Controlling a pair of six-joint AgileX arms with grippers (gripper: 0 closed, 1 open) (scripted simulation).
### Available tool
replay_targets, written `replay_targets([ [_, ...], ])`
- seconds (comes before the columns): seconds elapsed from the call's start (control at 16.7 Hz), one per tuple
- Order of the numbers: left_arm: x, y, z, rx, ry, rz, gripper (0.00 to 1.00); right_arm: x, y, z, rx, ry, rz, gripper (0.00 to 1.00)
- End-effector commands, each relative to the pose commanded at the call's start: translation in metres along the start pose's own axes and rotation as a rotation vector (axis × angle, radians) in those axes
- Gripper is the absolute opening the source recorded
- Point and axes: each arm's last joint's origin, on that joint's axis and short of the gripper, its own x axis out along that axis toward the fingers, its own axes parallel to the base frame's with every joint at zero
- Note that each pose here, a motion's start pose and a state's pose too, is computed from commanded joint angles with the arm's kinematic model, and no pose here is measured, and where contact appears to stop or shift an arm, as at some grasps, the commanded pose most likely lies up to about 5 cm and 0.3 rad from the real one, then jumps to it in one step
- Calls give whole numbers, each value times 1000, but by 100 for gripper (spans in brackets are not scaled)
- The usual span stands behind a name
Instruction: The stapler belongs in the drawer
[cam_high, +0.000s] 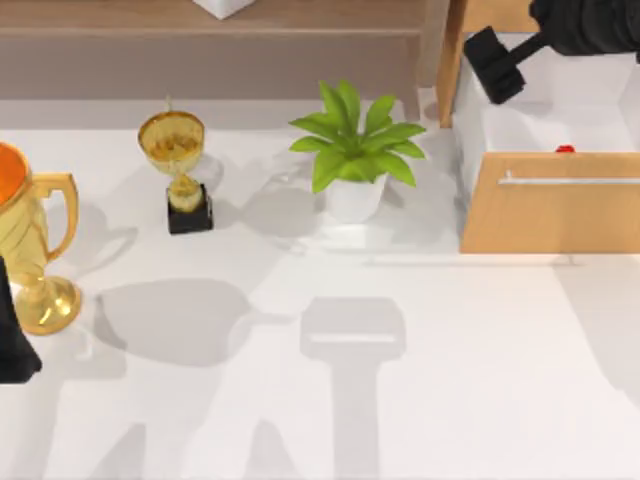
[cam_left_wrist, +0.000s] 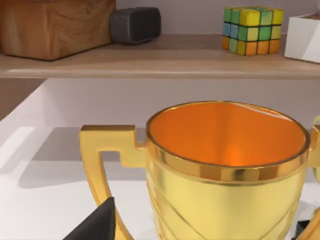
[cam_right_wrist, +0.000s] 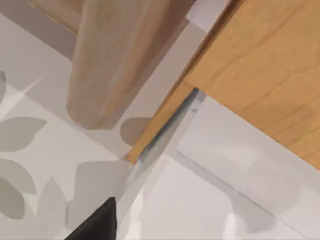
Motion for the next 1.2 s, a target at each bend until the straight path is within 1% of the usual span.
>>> replay_targets([
  [0.12,0,0,0,0,0,0,100,-10,27,-1,-145,-147,-24,100],
  [0.3,0,0,0,0,0,0,100,-21,68,-17,-353,-341,-76,100],
  [0.48,0,0,0,0,0,0,100,-27,103,-49,-541,-479,-151,100],
  [0.6,0,0,0,0,0,0,100,-28,119,-78,-653,-527,-214,100],
  [0.72,0,0,0,0,0,0,100,-29,129,-111,-755,-537,-284,100],
  [0.9,0,0,0,0,0,0,100,-31,131,-158,-882,-488,-404,100],
  [1.08,0,0,0,0,0,0,100,-36,120,-194,-966,-389,-539,100],
  [1.2,0,0,0,0,0,0,100,-39,110,-211,-997,-312,-625,100],
])
